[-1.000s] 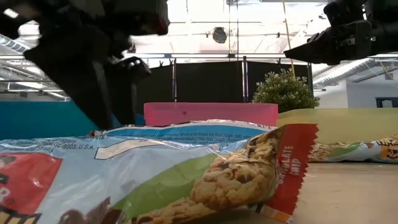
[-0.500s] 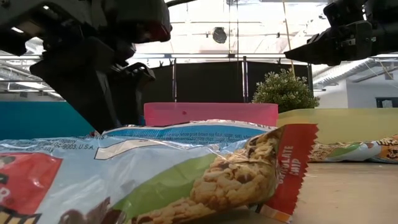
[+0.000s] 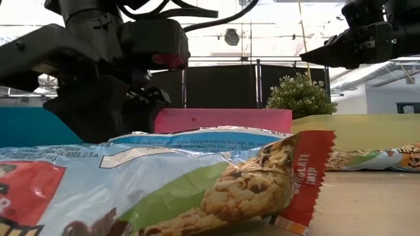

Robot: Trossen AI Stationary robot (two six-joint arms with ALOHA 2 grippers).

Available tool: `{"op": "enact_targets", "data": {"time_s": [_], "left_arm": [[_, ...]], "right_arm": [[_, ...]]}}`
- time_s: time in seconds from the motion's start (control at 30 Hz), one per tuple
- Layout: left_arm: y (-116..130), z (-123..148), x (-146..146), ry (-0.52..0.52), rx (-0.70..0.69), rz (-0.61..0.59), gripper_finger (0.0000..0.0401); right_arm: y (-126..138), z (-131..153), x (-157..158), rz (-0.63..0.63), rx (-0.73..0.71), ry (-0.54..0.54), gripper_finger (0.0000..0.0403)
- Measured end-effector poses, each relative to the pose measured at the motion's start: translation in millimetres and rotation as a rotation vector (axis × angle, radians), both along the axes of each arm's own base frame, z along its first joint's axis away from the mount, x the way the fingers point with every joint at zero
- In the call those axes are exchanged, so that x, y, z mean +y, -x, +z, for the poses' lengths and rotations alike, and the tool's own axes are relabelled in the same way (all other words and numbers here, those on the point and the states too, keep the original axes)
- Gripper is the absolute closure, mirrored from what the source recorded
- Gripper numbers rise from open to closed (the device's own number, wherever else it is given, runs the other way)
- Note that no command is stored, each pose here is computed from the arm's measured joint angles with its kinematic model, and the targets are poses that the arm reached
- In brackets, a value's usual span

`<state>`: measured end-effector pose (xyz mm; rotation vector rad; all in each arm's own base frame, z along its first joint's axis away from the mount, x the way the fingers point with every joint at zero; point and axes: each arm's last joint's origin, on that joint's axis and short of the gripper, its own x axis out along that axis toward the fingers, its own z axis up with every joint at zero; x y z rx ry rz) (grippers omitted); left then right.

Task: Pick and place Granola Bars by type
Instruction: Put the red granola bar into the red bin

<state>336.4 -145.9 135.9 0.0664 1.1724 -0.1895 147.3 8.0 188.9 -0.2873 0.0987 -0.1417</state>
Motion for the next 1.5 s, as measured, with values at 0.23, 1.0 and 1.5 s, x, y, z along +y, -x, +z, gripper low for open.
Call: {"op": "enact_targets", "data": {"time_s": [0.23, 1.0, 1.5], "left_arm": [[1.4, 1.5, -2.4, 0.082, 0.033, -0.034, 0.0321], [10.6, 132.9, 54.3, -0.082, -0.441, 0.128, 0.036], [-46.2, 19.6, 148.3, -0.129, -0.133, 0.203, 0.0356]], "right_arm": [[0.0, -0.1, 0.0, -0.001, 0.001, 0.0, 0.0403], [0.0, -0.1, -0.1, -0.002, 0.001, 0.001, 0.0403], [0.1, -0.4, -0.1, 0.0, 0.008, 0.027, 0.0403]]}}
